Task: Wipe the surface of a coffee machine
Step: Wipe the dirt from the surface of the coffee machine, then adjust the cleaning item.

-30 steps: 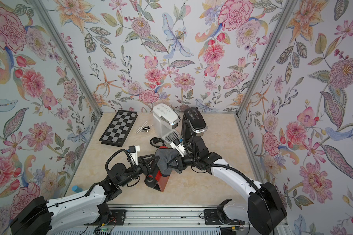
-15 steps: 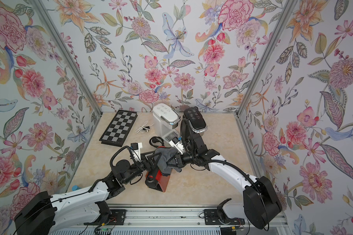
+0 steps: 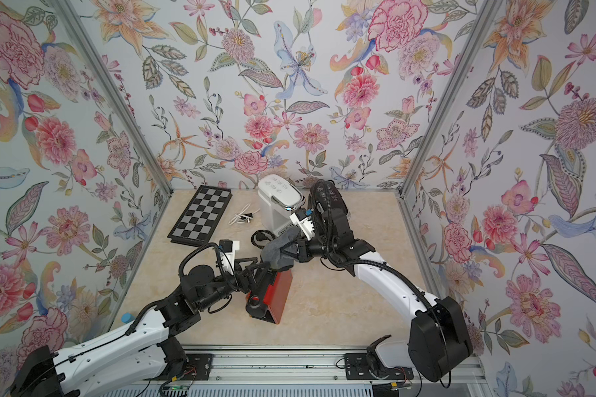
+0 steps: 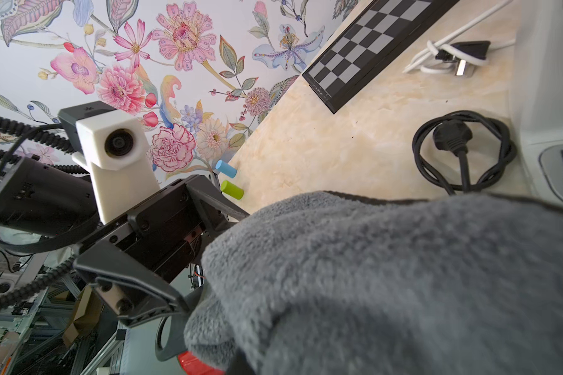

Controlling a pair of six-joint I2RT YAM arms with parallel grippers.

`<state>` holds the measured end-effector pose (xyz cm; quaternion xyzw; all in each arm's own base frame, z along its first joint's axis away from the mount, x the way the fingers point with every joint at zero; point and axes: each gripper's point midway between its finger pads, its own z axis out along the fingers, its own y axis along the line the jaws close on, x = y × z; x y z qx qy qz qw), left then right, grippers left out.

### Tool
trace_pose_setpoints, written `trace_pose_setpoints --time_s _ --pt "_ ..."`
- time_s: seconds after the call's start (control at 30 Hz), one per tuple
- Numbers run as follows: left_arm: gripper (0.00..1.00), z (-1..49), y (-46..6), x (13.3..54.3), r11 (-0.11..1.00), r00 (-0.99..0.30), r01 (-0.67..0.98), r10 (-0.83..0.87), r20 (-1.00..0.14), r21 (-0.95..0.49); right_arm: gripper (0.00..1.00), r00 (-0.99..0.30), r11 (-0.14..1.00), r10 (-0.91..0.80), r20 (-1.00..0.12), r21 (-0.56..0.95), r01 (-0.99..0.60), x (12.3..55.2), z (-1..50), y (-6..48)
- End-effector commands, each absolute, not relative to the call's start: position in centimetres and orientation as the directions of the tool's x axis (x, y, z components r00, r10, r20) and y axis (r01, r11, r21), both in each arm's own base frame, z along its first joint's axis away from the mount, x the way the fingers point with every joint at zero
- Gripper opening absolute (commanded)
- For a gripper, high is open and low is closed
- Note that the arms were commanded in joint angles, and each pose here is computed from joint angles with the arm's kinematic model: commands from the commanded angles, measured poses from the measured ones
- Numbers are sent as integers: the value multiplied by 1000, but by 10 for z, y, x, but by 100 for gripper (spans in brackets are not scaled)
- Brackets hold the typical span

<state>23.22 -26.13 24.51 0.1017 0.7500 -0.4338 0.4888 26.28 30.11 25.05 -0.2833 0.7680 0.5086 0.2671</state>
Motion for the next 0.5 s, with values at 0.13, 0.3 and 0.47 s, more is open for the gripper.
trace_pose_setpoints --time_s 0.13,0.3,0.47 --pt "72 295 -277 232 546 -416 693 -231 -879 -471 0 -622 255 -135 -771 580 -774 263 292 304" --pt "73 308 -286 239 504 -396 733 -230 -889 -457 0 -587 196 -158 -794 557 -807 251 297 304" --pt "73 315 -282 249 406 -436 738 -322 -840 -539 0 -542 148 -176 -822 522 -840 235 294 297"
